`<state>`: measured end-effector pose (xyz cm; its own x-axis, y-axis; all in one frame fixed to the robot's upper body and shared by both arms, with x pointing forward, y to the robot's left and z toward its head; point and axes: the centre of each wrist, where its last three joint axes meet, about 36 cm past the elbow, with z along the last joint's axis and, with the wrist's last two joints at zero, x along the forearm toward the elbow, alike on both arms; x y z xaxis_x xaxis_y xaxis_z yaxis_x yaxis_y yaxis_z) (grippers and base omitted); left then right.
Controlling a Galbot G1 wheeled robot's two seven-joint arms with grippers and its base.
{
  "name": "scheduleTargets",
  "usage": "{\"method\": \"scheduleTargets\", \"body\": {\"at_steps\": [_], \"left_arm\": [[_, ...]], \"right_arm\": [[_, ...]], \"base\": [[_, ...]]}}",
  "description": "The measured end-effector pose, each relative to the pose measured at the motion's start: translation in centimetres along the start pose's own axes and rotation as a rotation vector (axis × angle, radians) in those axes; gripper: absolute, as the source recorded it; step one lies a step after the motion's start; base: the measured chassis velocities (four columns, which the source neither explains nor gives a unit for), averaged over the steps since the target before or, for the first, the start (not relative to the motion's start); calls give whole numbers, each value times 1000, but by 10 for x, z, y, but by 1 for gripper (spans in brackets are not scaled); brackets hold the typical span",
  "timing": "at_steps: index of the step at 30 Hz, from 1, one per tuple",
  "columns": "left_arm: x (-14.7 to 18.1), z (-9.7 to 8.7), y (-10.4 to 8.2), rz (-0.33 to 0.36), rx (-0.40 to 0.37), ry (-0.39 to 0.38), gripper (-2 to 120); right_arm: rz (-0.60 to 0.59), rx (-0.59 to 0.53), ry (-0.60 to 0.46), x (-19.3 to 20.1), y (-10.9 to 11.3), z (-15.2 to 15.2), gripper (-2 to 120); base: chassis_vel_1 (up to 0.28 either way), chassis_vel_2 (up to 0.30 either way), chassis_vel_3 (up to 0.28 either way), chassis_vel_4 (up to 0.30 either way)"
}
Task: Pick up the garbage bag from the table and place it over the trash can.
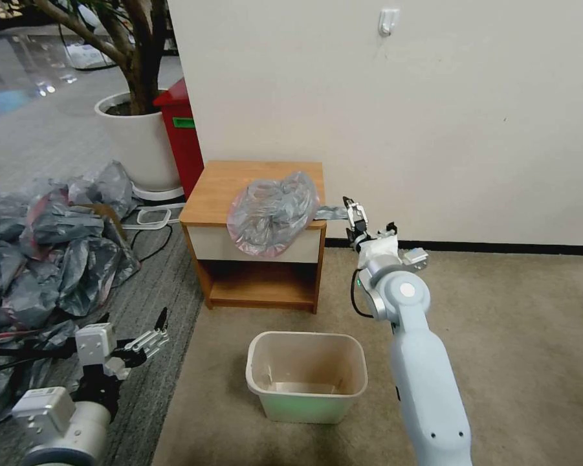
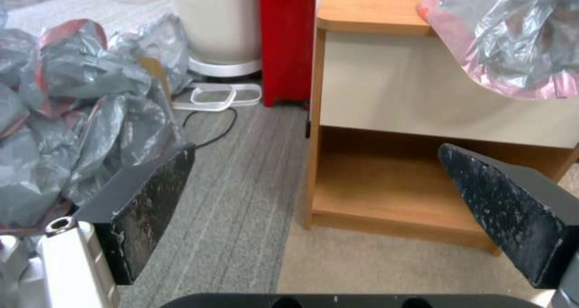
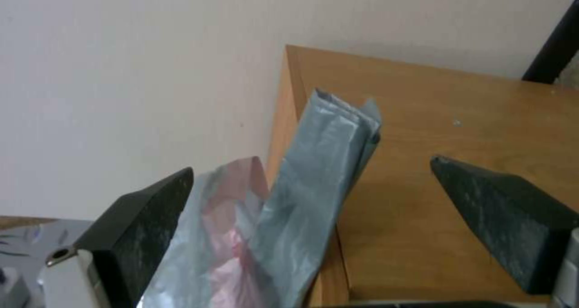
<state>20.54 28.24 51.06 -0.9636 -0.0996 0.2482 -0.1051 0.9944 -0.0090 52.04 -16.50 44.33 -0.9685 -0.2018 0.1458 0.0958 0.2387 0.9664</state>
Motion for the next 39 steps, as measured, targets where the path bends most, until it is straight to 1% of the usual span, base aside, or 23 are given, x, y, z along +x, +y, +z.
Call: {"method": "scheduleTargets", "body": {"at_steps": [2, 4, 5, 7, 8, 9, 10, 11, 13, 14, 15, 16, 18, 20, 21, 22, 23, 24, 25, 28, 34, 38, 39], "left_arm": [[0, 0, 0, 0, 0, 0, 100], [0, 0, 1, 2, -1, -1, 100], [0, 0, 1, 5, -2, -2, 100], [0, -1, 1, 7, -2, -3, 100], [0, -1, 1, 8, -3, -4, 100], [0, -1, 1, 8, -3, -4, 100], [0, -1, 2, 8, -3, -4, 100], [0, -1, 2, 8, -3, -4, 100], [0, -1, 2, 8, -3, -4, 100], [0, -1, 2, 8, -2, -4, 100], [0, -1, 2, 8, -1, -4, 100], [0, -1, 2, 8, -1, -4, 100], [0, -1, 1, 8, 0, -4, 100], [0, -1, 1, 7, 0, -4, 100], [0, 0, 1, 7, 1, -4, 100], [0, 0, 1, 6, 2, -4, 100], [0, 0, 1, 6, 3, -4, 100], [0, 0, 1, 6, 3, -4, 100], [0, 0, 1, 7, 5, -3, 100], [-1, 0, -1, 10, 8, -3, 100], [-1, 1, -3, 15, 3, -3, 100], [-2, 1, -6, 28, 1, -3, 100], [-2, 1, -6, 28, 1, -3, 100]], "right_arm": [[4, 10, -4, -3, -2, 0, 99], [16, 27, -13, -8, -6, 1, 91], [21, 31, -16, -11, -7, 2, 84], [22, 33, -17, -12, -8, 2, 83], [23, 34, -17, -13, -8, 2, 76], [23, 35, -17, -14, -8, 2, 75], [21, 37, -17, -15, -7, 2, 66], [21, 37, -17, -15, -7, 2, 66], [18, 38, -17, -15, -5, 2, 58], [16, 39, -17, -15, -5, 2, 54], [12, 39, -18, -15, -3, 1, 47], [12, 39, -18, -15, -3, 1, 47], [6, 40, -19, -14, 1, 1, 39], [3, 39, -19, -13, 2, 2, 37], [-2, 40, -17, -11, 5, 3, 30], [-3, 41, -16, -9, 8, 4, 24], [-6, 39, -14, -6, 11, 5, 21], [-6, 39, -14, -6, 11, 5, 21], [-17, 35, -8, 0, 16, 8, 14], [-20, 49, -7, 10, 22, 11, 1], [-4, 69, -2, 31, 30, 12, 0], [11, 84, 53, 76, 35, 19, 0], [11, 84, 53, 76, 35, 19, 0]], "base": [[0, 0, 0, 0], [0, 0, 0, 0], [0, 0, 0, 0], [0, 0, 0, 0], [0, 0, 0, 0], [0, 0, 0, 0], [0, 0, 0, 0], [0, 0, 0, 0], [0, 0, 0, 0], [0, 0, 0, 0], [0, 0, 0, 0], [0, 0, 0, 0], [0, 0, 0, 0], [0, 0, 0, 0], [0, 0, 0, 0], [0, 0, 0, 0], [0, 0, 0, 0], [0, 0, 0, 0], [0, 0, 0, 0], [0, 0, 0, 0], [0, 0, 0, 0], [0, 0, 0, 0], [0, 0, 0, 0]]}}
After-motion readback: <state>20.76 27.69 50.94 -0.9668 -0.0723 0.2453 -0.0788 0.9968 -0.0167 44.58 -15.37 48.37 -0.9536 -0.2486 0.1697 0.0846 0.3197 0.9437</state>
